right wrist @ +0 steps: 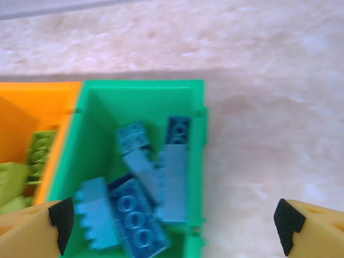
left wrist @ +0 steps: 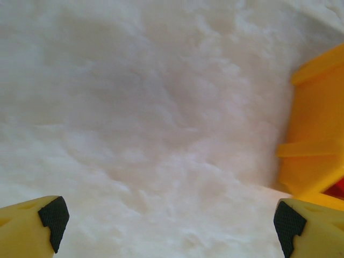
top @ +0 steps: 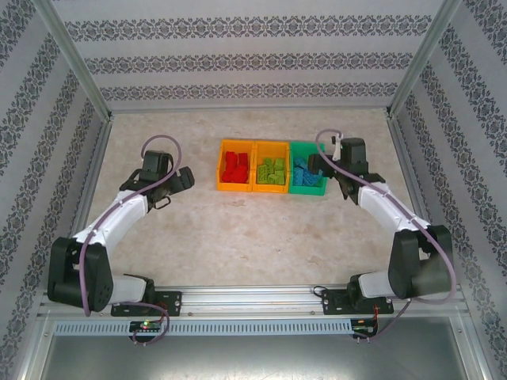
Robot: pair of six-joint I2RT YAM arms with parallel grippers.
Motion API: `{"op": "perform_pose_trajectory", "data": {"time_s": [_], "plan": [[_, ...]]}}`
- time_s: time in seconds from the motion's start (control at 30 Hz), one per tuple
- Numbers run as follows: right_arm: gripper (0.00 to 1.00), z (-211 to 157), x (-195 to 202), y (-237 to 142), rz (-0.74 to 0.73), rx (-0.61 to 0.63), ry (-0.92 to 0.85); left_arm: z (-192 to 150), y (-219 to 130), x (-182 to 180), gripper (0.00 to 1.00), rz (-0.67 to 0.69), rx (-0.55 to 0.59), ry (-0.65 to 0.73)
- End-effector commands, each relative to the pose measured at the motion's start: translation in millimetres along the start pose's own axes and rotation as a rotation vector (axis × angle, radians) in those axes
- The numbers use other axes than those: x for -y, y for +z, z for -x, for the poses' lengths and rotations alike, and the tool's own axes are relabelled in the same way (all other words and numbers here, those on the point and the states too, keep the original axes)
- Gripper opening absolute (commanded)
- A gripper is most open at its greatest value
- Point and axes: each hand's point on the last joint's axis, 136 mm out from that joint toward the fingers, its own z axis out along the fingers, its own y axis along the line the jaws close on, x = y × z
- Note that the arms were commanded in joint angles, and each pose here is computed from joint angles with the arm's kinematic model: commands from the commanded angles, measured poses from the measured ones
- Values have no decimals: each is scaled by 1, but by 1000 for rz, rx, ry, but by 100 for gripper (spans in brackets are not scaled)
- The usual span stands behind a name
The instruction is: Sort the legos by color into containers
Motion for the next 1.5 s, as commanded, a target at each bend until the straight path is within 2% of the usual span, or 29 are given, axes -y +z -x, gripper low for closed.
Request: {"op": "perform_pose_trajectory", "data": {"time_s": [0.0,0.1,0.17,0.23,0.3,0.4,0.5,0.6,0.7,0.8,0.87,0.97,1.47], "plan": [[98,22,27,-4,-117,220,-66,45,-11,-30,100,168,270,100],[98,22,36,-6,-159,294,-78,53,-5,-42,99,235,397,160],[98,28,38,-10,-177,358,-94,52,2,-49,100,268,435,174],[98,30,40,-13,-190,385,-117,47,14,-49,100,272,428,196],[98,21,40,-14,-192,349,-144,40,29,-52,100,292,387,228],[98,2,42,-21,-180,351,-153,33,42,-51,100,278,408,270],[98,-19,51,-13,-188,338,-132,36,39,-43,100,239,448,331],[98,-11,52,-18,-201,406,-115,36,37,-41,99,193,507,326],[98,-22,58,-5,-219,393,-100,28,40,-39,99,146,541,335],[98,-22,62,8,-235,431,-90,25,45,-33,99,84,514,354],[98,-28,64,8,-233,372,-82,24,50,-30,100,30,481,352],[98,-26,65,10,-216,384,-73,16,61,-24,99,-86,453,367],[98,-27,64,10,-214,373,-78,16,62,-30,100,-69,439,343]]}}
